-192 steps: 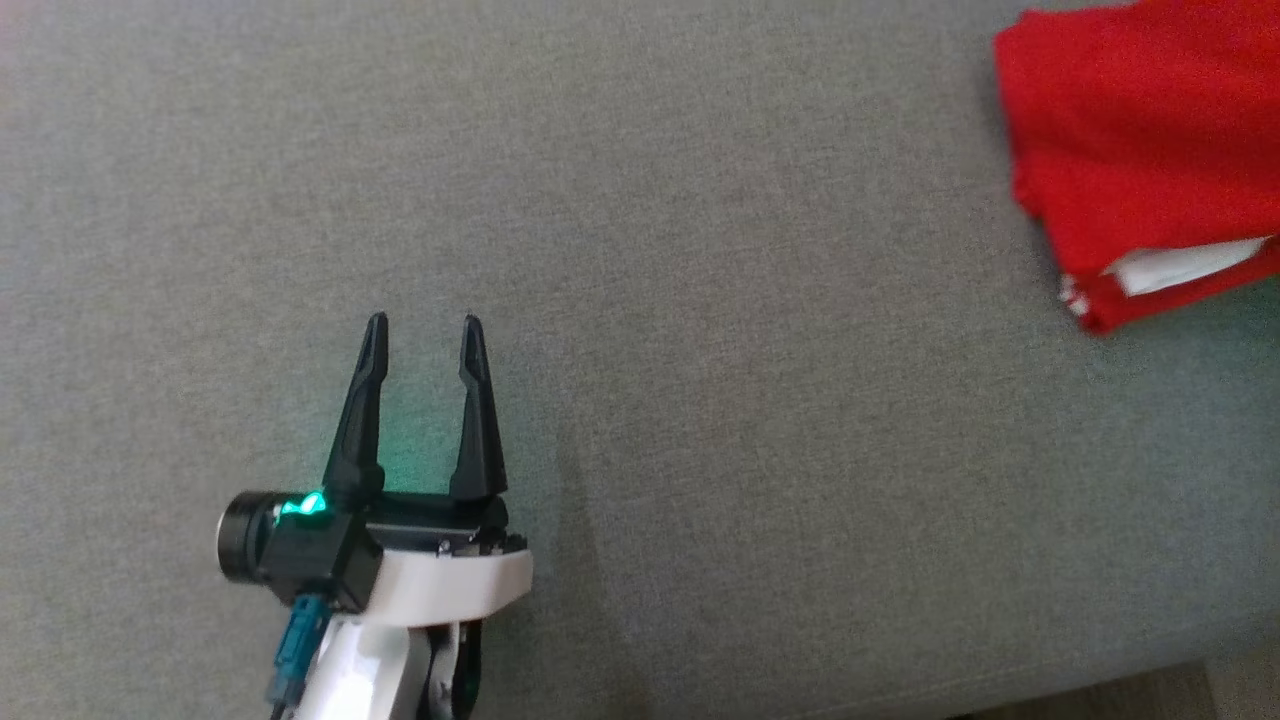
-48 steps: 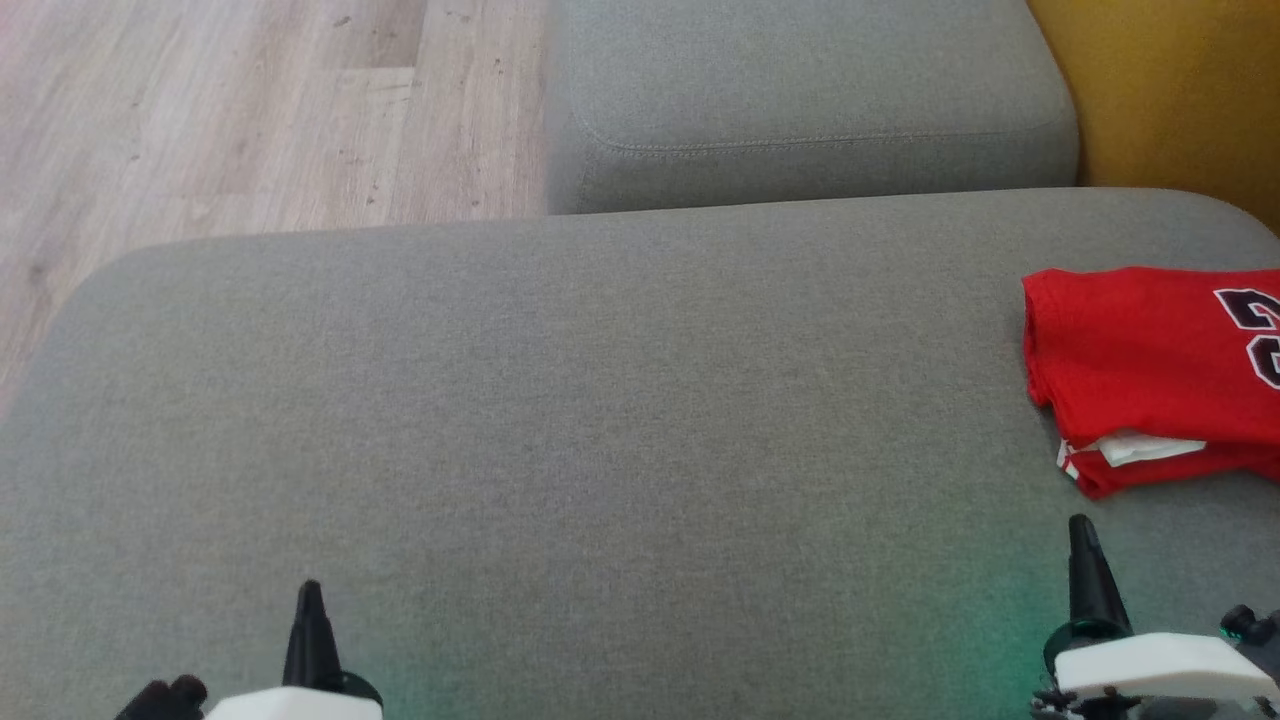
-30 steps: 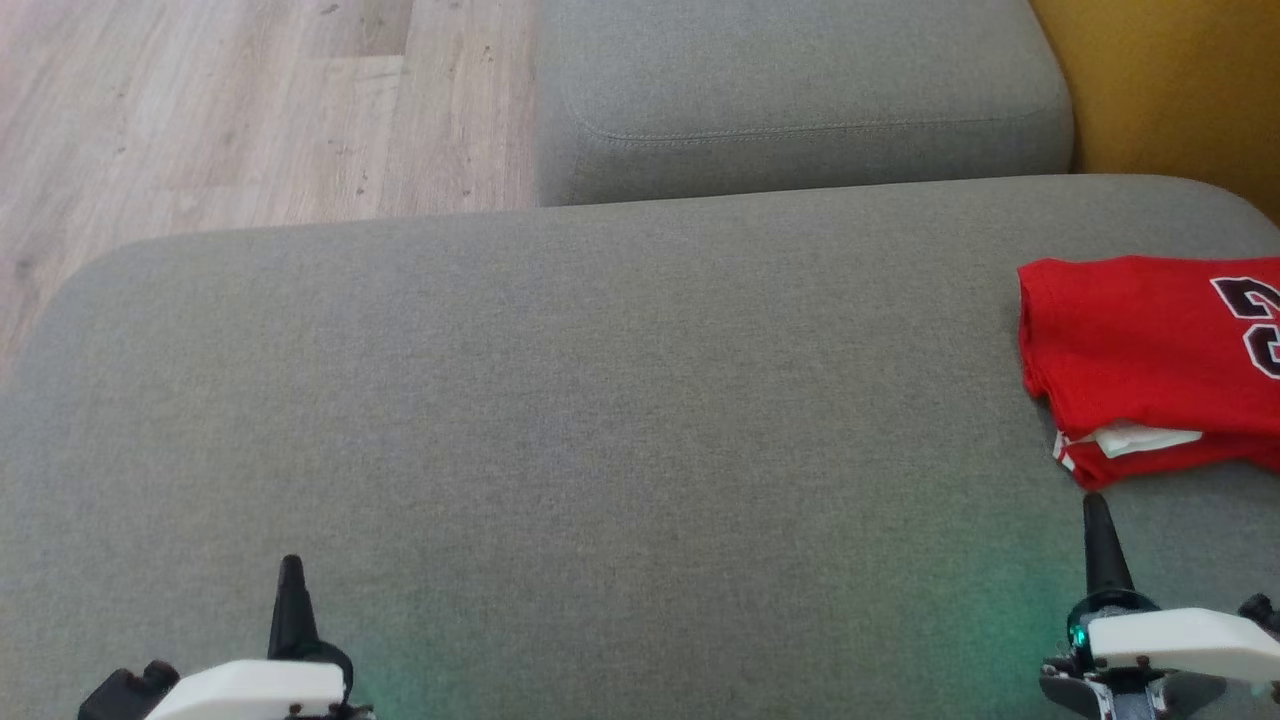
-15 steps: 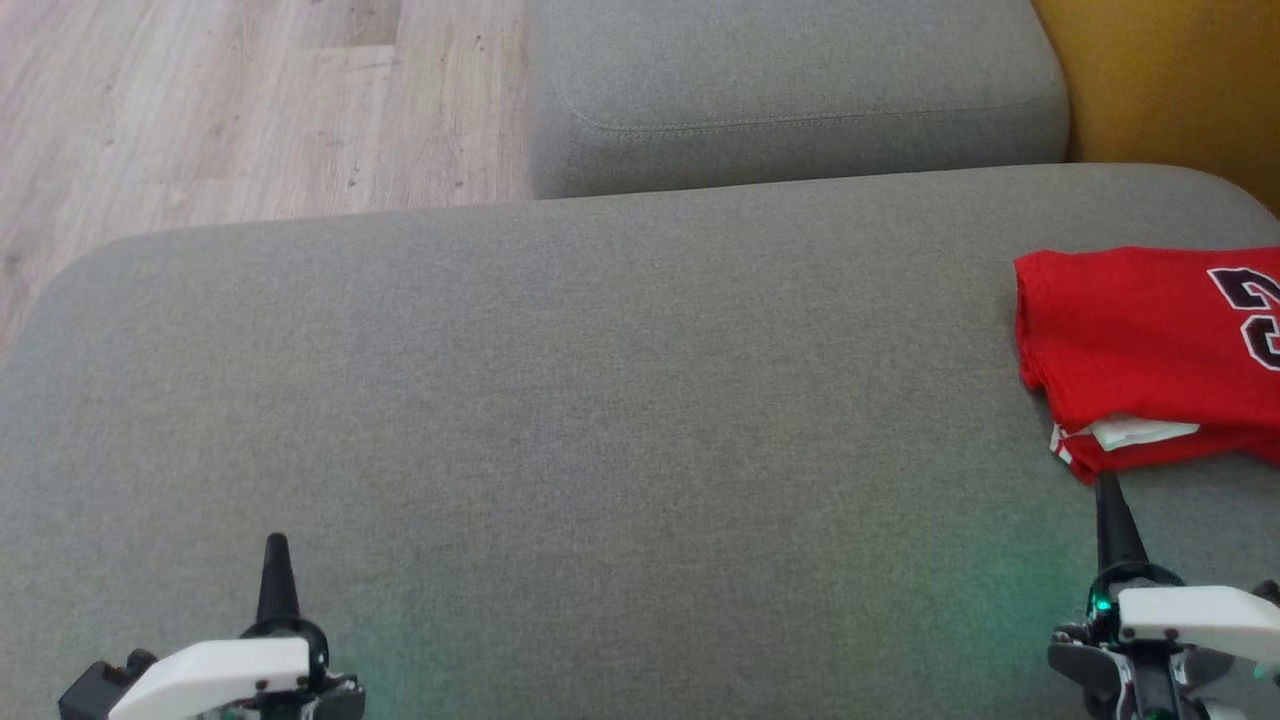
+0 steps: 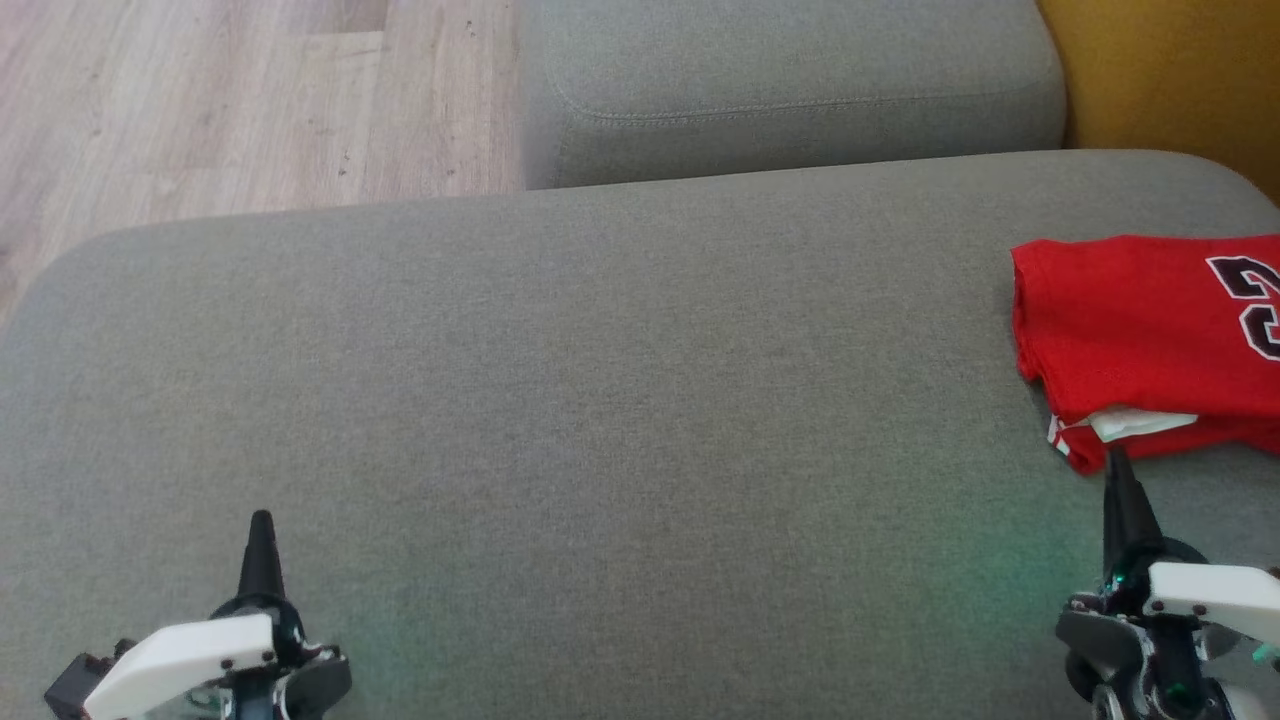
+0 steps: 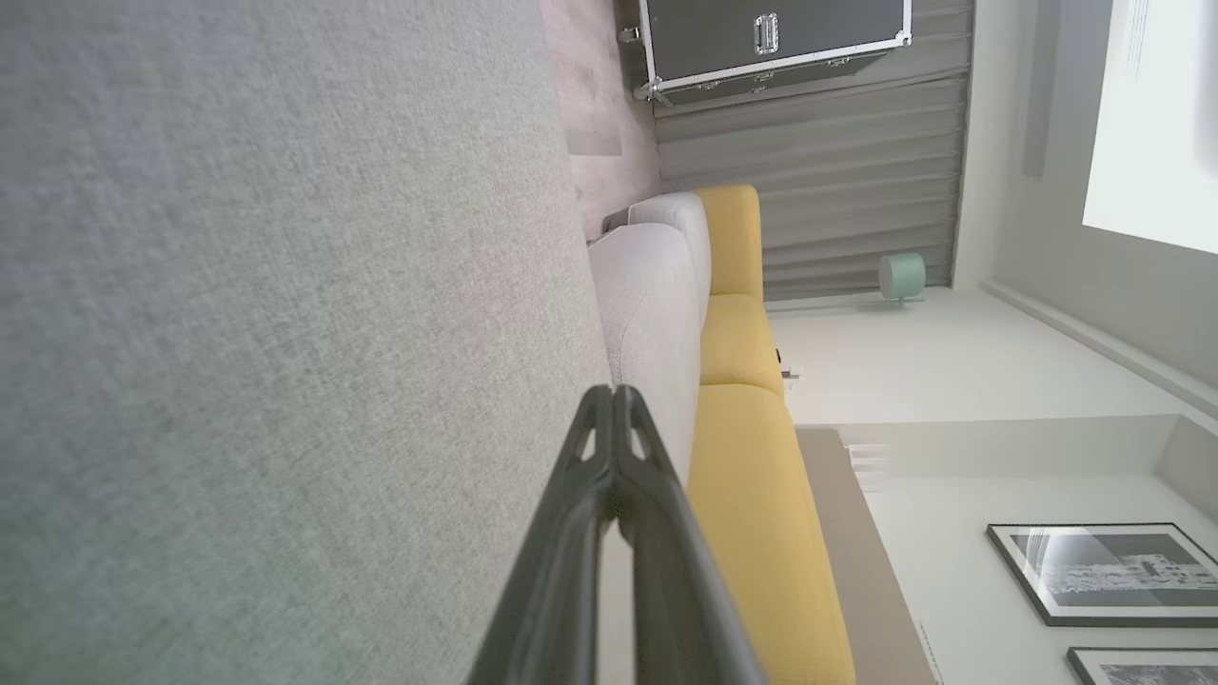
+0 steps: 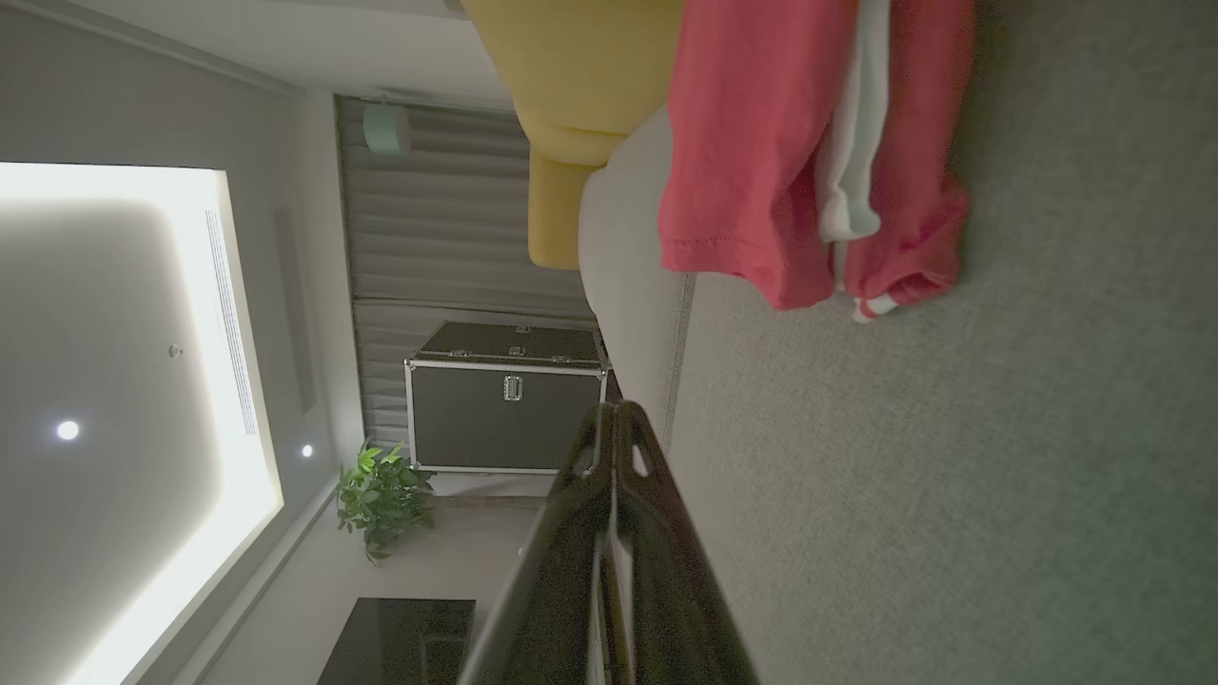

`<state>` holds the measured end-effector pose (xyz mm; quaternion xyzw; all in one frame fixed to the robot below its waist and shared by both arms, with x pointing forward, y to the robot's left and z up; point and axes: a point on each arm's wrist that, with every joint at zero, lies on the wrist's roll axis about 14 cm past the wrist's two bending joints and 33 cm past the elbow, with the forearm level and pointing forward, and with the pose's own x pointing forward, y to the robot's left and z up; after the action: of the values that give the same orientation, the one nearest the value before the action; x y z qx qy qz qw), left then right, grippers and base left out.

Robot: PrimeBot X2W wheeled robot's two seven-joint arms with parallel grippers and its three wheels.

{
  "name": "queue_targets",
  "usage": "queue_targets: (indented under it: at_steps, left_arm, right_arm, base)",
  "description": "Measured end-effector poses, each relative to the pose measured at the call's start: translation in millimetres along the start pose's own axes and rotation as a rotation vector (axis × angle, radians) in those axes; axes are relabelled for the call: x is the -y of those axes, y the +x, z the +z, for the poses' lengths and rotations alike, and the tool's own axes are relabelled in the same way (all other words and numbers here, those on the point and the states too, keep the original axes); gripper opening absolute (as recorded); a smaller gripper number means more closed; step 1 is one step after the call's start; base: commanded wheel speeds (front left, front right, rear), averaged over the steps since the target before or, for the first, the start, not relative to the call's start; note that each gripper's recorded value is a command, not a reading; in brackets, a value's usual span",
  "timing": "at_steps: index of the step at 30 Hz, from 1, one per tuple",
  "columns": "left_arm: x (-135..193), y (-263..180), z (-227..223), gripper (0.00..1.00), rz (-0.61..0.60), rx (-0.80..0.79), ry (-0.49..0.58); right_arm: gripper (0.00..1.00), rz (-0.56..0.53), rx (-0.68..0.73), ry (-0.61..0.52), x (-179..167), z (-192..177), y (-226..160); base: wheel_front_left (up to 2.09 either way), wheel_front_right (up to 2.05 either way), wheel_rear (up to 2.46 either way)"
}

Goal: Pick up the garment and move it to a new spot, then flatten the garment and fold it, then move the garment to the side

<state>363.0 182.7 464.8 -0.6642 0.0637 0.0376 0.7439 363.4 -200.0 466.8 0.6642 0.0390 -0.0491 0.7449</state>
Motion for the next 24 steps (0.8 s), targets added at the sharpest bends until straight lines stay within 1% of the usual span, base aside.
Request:
queue_targets:
  at_steps: [4,11,24]
  left_arm:
    - [1.1,1.9,2.3,0.0,-0.006,0.0,-0.044]
    - [12.4,8.9,5.3,0.0,-0.049,0.001,-0.118]
    - [13.7,9.6,6.4,0.0,-0.053,0.006,-0.122]
  right_arm:
    - [0.0,0.007,0.006,0.047,-2.0,3.0,1.9]
    - [0.0,0.038,0.007,0.124,-12.2,5.6,8.7]
    - [0.0,0.038,0.009,0.126,-11.9,6.2,8.6]
  base:
    - [0.0,0.0,0.0]
    - [0.0,0.0,0.0]
    - [0.0,0.0,0.0]
